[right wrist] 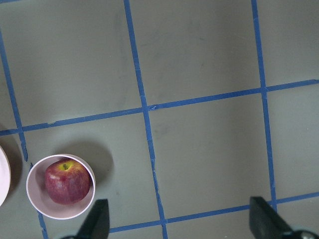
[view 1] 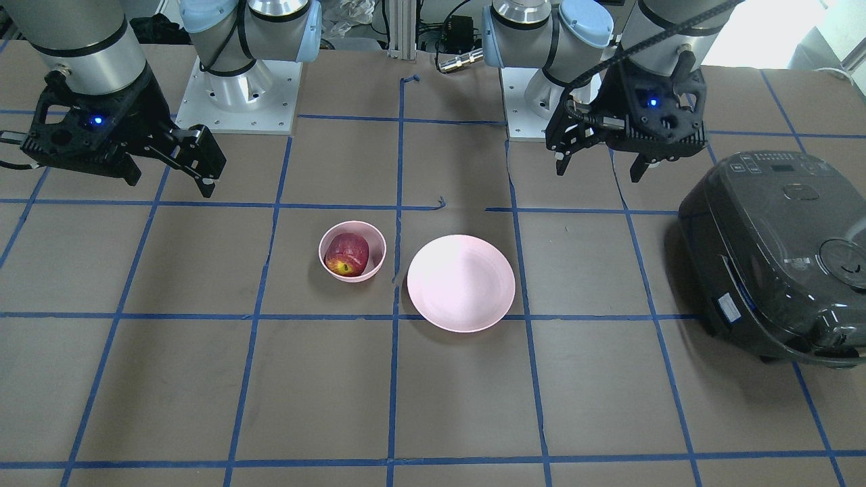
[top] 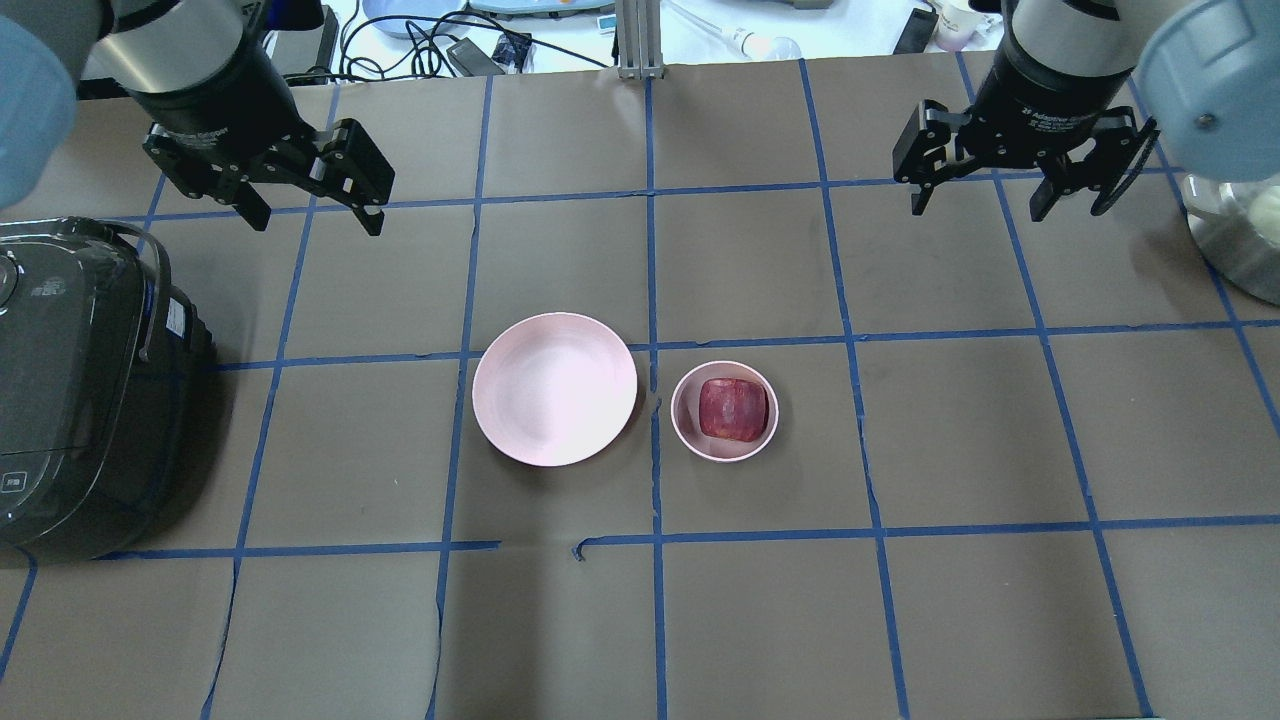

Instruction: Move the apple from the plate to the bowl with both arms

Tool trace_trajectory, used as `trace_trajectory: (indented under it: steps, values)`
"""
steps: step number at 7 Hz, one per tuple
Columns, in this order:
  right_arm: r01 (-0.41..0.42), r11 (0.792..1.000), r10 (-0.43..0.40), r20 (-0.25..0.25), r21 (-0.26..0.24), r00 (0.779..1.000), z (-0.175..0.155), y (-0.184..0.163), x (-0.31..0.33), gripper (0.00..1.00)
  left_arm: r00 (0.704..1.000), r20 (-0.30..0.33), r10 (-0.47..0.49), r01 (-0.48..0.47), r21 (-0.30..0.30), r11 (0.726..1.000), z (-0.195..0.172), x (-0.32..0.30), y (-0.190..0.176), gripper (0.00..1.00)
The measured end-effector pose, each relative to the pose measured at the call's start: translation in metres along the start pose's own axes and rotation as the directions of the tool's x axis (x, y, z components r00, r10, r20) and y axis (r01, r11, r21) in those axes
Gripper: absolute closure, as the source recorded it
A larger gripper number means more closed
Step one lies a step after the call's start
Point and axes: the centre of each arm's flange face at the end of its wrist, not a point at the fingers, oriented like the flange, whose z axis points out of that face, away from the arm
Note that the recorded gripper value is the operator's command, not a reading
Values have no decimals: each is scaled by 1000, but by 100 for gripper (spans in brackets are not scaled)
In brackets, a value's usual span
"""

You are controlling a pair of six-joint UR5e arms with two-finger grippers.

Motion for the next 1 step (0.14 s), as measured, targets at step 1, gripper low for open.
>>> trace_trajectory:
  steps: [1]
  values:
    - [0, 1000, 0, 0, 0, 1000, 0, 0, 0, 0, 1000, 4, 1, -1, 25, 1000, 10, 0, -3, 0]
